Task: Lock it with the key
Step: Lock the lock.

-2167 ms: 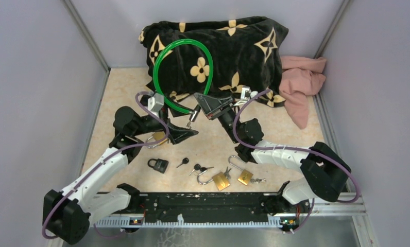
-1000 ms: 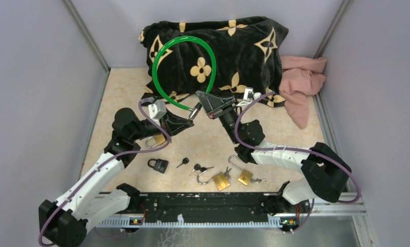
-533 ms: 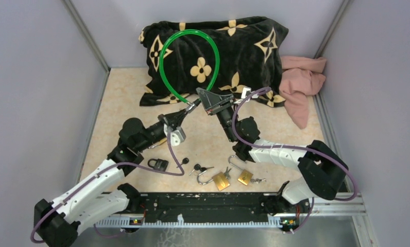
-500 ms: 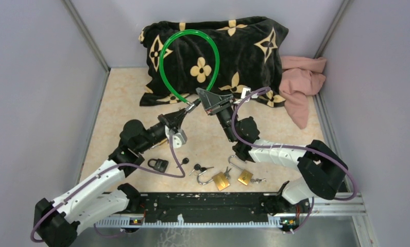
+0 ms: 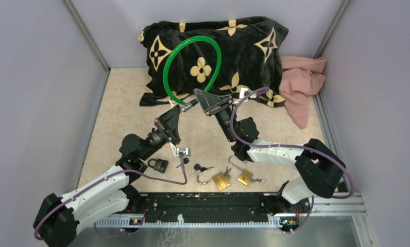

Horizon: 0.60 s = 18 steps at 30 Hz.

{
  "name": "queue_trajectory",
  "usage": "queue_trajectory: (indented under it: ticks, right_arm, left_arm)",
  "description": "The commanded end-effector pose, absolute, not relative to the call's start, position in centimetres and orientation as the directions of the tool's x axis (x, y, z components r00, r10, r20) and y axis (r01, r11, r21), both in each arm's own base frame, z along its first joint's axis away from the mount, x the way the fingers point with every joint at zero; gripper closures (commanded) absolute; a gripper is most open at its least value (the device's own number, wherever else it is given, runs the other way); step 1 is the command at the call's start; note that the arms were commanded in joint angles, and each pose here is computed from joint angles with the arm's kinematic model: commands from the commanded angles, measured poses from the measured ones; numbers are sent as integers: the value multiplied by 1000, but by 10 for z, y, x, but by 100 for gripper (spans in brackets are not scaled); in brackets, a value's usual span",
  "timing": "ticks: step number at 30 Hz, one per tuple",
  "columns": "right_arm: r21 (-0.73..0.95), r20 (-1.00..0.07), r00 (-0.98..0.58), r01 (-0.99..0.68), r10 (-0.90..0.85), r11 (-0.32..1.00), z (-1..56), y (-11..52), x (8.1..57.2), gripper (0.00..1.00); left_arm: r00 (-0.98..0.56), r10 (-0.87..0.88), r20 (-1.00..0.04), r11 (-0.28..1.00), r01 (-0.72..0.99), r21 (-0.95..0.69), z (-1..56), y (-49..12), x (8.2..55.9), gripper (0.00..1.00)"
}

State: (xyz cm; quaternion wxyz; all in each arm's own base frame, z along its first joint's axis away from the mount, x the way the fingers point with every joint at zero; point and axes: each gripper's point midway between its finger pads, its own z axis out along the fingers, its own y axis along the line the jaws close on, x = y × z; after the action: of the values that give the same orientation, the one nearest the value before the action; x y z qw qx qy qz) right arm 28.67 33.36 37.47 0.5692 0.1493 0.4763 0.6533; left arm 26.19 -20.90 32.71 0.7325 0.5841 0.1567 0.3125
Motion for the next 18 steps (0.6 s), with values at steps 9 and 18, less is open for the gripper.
queue_trajectory:
  ticks: [9, 18]
  right_arm:
    - [780, -315, -370, -625, 874, 17, 391, 342, 270, 100]
    - [786, -307, -238, -610, 921, 105, 397, 300, 282, 100]
  left_arm:
    - [690, 633, 351, 119, -534, 837, 373, -200, 225, 100]
    - [680, 684, 265, 49, -406, 913, 340, -189, 242, 100]
